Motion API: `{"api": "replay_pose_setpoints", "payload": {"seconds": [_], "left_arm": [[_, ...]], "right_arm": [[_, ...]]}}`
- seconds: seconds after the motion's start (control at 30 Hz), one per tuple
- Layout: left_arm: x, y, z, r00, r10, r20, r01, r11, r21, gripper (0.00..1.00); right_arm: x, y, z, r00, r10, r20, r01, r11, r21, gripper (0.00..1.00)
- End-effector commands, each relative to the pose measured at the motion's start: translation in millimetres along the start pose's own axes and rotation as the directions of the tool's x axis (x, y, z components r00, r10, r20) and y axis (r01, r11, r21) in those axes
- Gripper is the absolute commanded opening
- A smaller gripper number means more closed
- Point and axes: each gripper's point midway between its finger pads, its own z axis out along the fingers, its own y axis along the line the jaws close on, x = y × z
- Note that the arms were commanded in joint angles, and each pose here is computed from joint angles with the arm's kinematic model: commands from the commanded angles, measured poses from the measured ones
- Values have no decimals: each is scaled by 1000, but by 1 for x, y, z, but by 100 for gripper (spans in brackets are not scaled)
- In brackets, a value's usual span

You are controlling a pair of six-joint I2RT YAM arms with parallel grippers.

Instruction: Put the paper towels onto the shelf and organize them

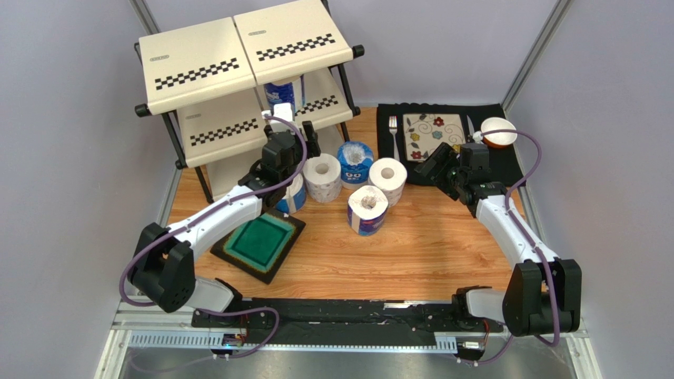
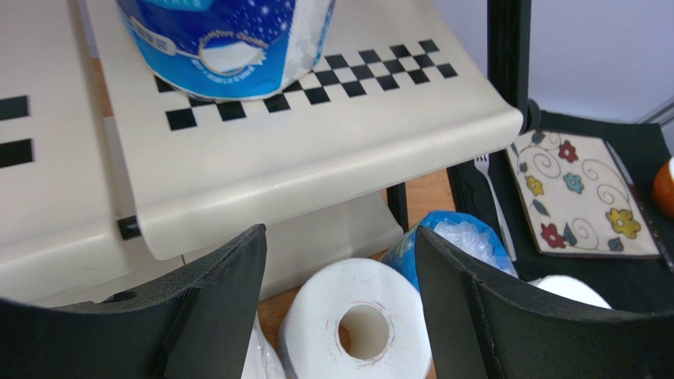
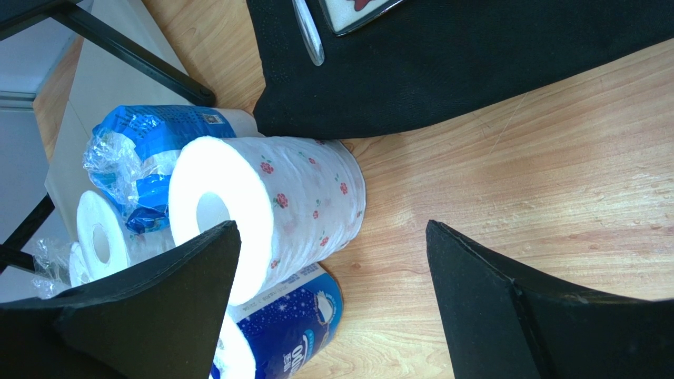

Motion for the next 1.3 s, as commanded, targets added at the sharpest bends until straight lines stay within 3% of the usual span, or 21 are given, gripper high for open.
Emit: {"api": "replay_pose_setpoints", "payload": {"seconds": [0.0,0.4,0.63,0.73,0.93,1.1,1.27], "left_arm": [[4,-16,11,1000,26,-16,-25,998,53,77],[34,-34,49,994,61,-88,-54,995,85,76],[32,-11,-16,998,-67,-13,68,991,114,73],[35,3,-38,998,-67,-1,66,993,94,74],[31,3,-51,998,-68,-10,69,991,113,74],[37,-44,-57,996,-41,-74,58,967,248,74],[97,-94,-82,962,113,-250,-15,931,364,74]], "right_arm": [[-18,11,-6,998,-14,62,15,1000,-23,91],[-14,11,-6,999,-5,50,7,999,-34,91],[-13,12,-8,999,-2,49,4,999,-44,91],[-13,14,-7,999,4,44,-1,998,-57,91],[-12,13,-6,999,2,41,0,999,-52,91],[-16,12,-10,998,-3,59,6,999,-43,91],[-19,11,-13,998,-7,68,9,999,-37,91]]}}
